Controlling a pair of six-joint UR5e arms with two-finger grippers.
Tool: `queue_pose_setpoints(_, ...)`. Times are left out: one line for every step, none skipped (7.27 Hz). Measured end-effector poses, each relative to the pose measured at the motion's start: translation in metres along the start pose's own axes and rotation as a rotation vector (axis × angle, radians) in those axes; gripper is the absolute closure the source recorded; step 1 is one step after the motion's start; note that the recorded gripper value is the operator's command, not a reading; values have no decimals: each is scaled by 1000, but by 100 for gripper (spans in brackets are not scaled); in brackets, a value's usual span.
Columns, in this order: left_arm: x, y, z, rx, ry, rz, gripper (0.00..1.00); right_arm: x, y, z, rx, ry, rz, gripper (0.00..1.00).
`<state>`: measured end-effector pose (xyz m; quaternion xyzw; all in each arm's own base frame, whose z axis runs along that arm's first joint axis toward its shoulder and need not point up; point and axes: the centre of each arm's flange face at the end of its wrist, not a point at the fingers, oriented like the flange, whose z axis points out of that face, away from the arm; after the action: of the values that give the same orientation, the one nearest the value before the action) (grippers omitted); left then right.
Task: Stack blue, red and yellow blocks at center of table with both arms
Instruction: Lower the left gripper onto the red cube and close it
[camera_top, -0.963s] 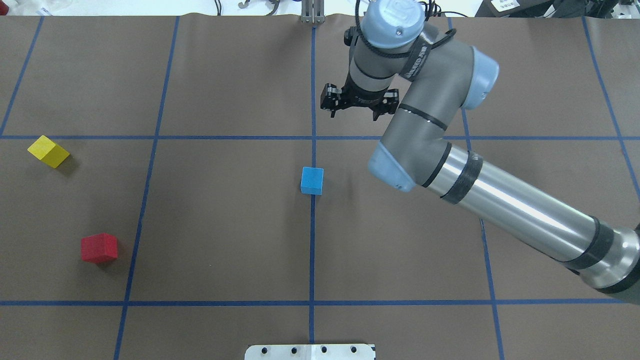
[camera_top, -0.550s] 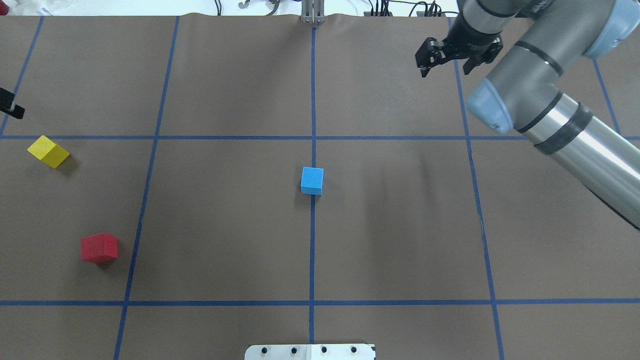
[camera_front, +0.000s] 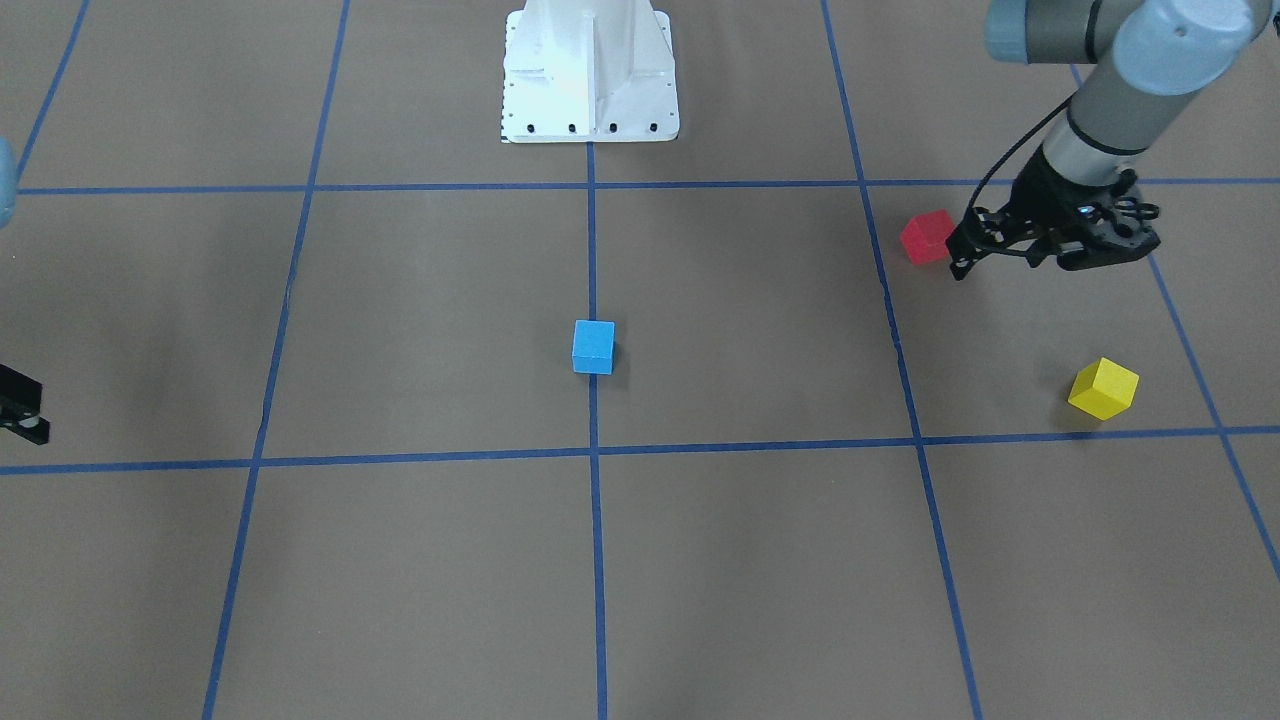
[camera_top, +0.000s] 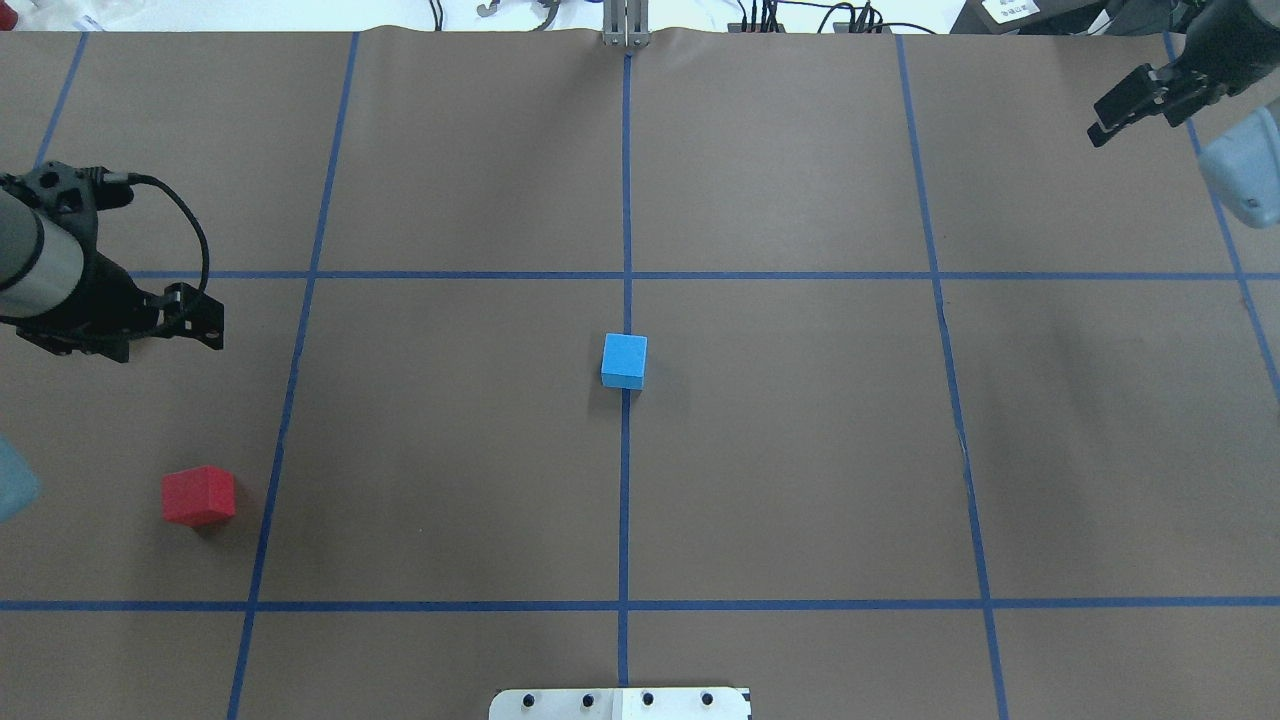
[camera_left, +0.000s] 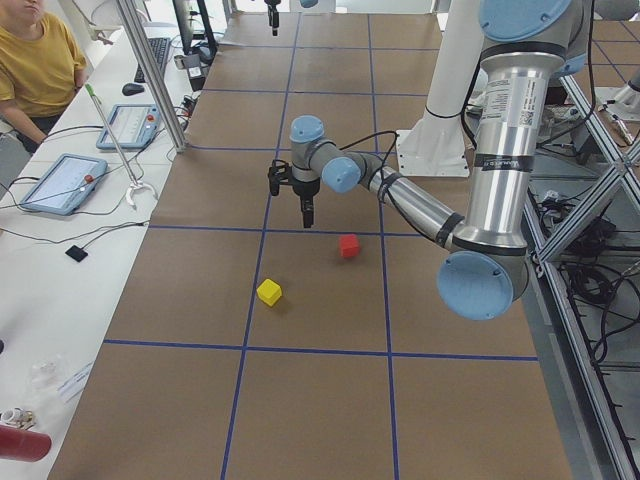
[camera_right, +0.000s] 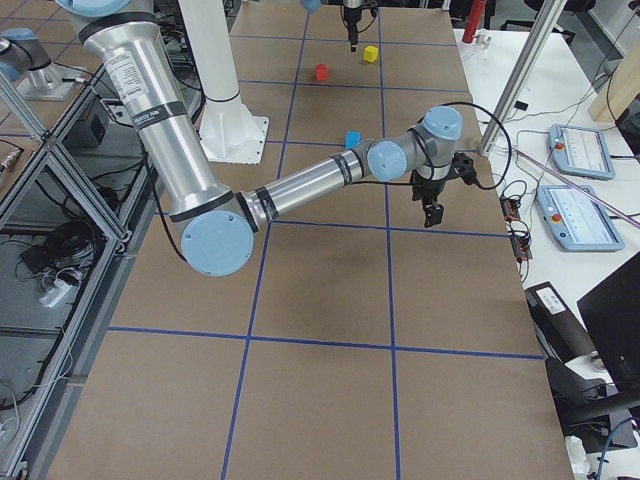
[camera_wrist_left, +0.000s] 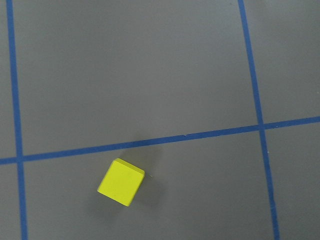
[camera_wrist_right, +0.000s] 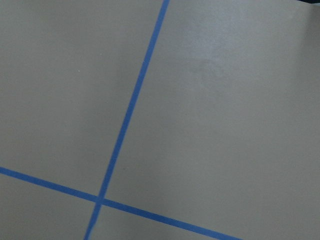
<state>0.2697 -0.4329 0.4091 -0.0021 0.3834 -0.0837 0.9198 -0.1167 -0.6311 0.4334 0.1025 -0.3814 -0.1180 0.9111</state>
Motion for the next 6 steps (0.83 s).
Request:
queue_pose_setpoints(-4, 21, 17, -5, 12, 5, 0, 15, 10, 0, -4, -2, -14, 0)
queue_pose_setpoints(-14, 37, 29, -13, 21, 15, 0, 22, 15, 0, -6, -2, -19, 0)
queue_pose_setpoints(-18, 49, 41, -30, 18, 25, 0, 24, 17, 0, -8, -2, -20, 0)
queue_pose_setpoints(-19, 61, 53, -52, 9, 26, 0, 26, 18, 1, -9, -1, -19, 0)
queue_pose_setpoints(-19, 72, 63, -71, -4, 27, 0, 27, 20, 2, -11, 0, -17, 0)
queue_pose_setpoints(-18, 81, 70, -81, -15, 32, 0, 28, 21, 3, -13, 2, -15, 0)
